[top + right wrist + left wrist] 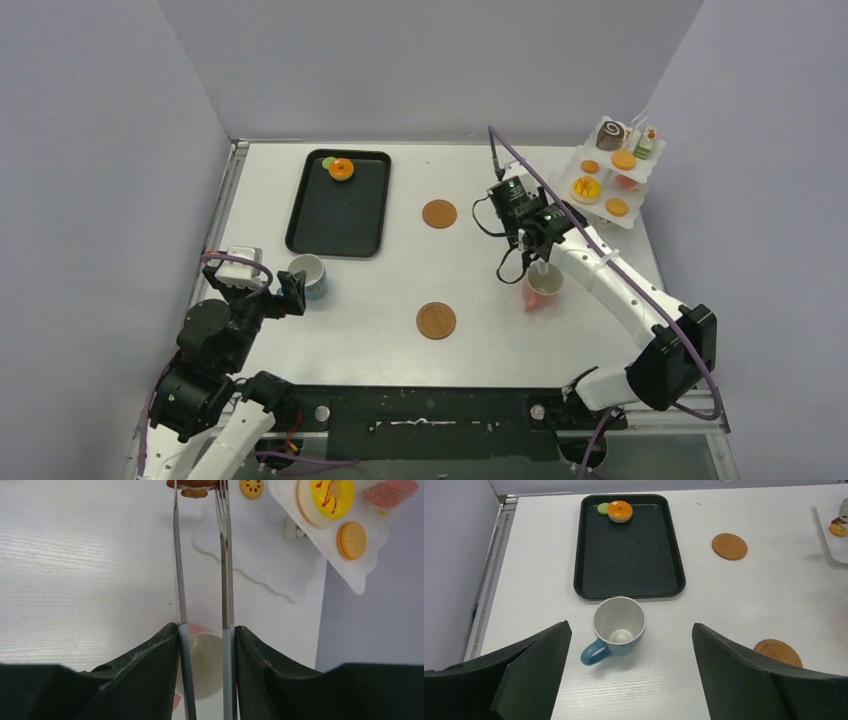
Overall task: Serve the afternoon tea
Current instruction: Place the desert on the desert table.
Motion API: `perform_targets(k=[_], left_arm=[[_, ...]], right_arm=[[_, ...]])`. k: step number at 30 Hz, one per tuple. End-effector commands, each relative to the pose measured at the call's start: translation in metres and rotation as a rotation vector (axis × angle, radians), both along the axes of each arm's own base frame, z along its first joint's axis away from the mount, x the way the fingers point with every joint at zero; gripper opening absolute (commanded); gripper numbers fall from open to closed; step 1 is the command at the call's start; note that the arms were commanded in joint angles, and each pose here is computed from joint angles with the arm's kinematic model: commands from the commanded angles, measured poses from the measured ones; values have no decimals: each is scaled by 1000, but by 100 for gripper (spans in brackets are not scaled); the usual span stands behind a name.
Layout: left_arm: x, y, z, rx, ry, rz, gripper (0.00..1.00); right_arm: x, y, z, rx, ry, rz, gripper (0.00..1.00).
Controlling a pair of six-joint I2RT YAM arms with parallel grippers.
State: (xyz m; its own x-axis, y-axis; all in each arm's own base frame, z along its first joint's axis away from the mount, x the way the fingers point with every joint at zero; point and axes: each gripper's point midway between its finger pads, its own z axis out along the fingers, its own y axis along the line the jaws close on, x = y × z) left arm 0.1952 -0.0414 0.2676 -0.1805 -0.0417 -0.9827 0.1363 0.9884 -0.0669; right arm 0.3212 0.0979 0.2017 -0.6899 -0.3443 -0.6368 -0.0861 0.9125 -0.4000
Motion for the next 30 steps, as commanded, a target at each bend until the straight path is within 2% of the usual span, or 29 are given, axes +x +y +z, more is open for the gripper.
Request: perform_targets(k=[1,15,30], left_arm=[[4,-6,16,-18,-55,-22,90],[4,-6,15,-15,-52,-22,90],[7,-7,12,-9,-35,-25,90]], right_arm=[[-1,-27,2,-46,24,-93,27],[-1,-69,-31,-190,167,-204,27],[9,-87,-48,-232,195,-251,29]])
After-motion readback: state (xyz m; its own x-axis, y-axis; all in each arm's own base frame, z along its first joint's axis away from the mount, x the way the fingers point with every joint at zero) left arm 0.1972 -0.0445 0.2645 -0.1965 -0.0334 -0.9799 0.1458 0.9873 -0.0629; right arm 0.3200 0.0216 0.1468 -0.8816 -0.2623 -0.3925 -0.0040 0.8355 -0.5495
